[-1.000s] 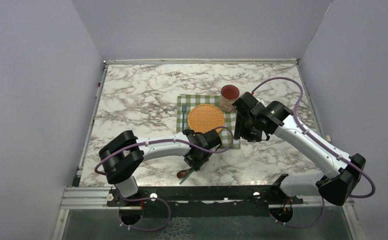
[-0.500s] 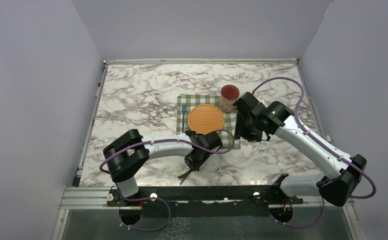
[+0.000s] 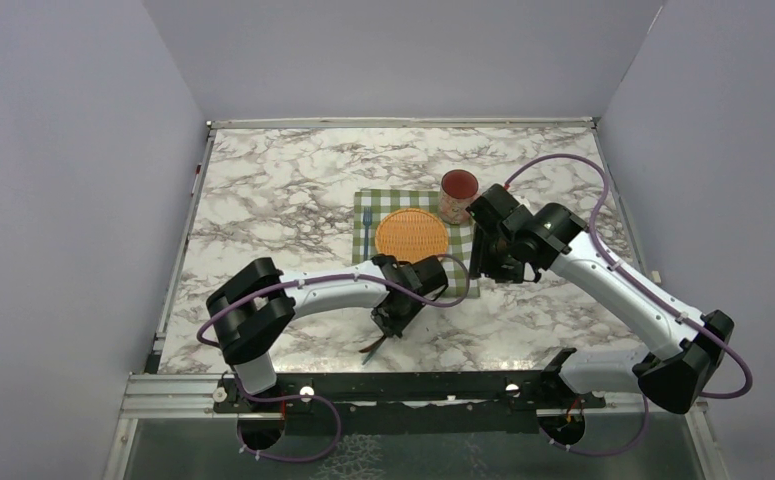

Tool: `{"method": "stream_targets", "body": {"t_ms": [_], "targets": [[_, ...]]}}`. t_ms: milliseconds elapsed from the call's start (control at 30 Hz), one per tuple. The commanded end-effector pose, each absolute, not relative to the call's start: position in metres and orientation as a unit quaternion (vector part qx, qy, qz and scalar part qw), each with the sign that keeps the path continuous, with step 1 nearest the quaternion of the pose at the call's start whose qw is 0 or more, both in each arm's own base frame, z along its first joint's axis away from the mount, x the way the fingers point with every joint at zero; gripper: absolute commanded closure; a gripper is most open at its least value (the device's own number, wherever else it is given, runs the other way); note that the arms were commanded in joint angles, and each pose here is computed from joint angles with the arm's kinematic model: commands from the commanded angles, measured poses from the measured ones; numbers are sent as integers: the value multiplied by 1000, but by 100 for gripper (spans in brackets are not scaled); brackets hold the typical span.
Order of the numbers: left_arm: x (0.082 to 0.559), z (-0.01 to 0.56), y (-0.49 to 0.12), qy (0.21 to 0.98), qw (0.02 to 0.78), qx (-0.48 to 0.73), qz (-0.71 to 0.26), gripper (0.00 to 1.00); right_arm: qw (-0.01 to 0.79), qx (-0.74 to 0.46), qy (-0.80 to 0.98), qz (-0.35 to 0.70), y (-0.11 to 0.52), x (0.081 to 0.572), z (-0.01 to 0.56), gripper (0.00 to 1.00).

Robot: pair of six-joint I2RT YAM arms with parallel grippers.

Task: Set the dinner table for one person
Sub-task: Adjust the utensils at the center of the board.

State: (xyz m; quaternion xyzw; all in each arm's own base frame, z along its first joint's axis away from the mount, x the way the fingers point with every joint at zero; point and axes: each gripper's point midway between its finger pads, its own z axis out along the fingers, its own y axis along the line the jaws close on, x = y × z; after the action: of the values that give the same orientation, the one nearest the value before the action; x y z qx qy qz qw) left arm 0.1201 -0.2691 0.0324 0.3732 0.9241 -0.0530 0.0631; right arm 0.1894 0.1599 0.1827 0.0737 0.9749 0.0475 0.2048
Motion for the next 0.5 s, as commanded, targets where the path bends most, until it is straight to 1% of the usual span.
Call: {"method": "stream_targets", "body": {"t_ms": [0,200,367,467], "targets": [[123,44,-279,917,69,389,-64,100,229,90,968,48,156,194,189,46],[117,49,-288,909,62,402,-87,100,249,124,960,23,140,195,198,46],[109,48,-306,895,43,429,-110,100,281,156,947,1,123,198,212,46],[105,46,-322,883,40,454,-116,100,286,162,944,-12,118,199,216,46]]}}
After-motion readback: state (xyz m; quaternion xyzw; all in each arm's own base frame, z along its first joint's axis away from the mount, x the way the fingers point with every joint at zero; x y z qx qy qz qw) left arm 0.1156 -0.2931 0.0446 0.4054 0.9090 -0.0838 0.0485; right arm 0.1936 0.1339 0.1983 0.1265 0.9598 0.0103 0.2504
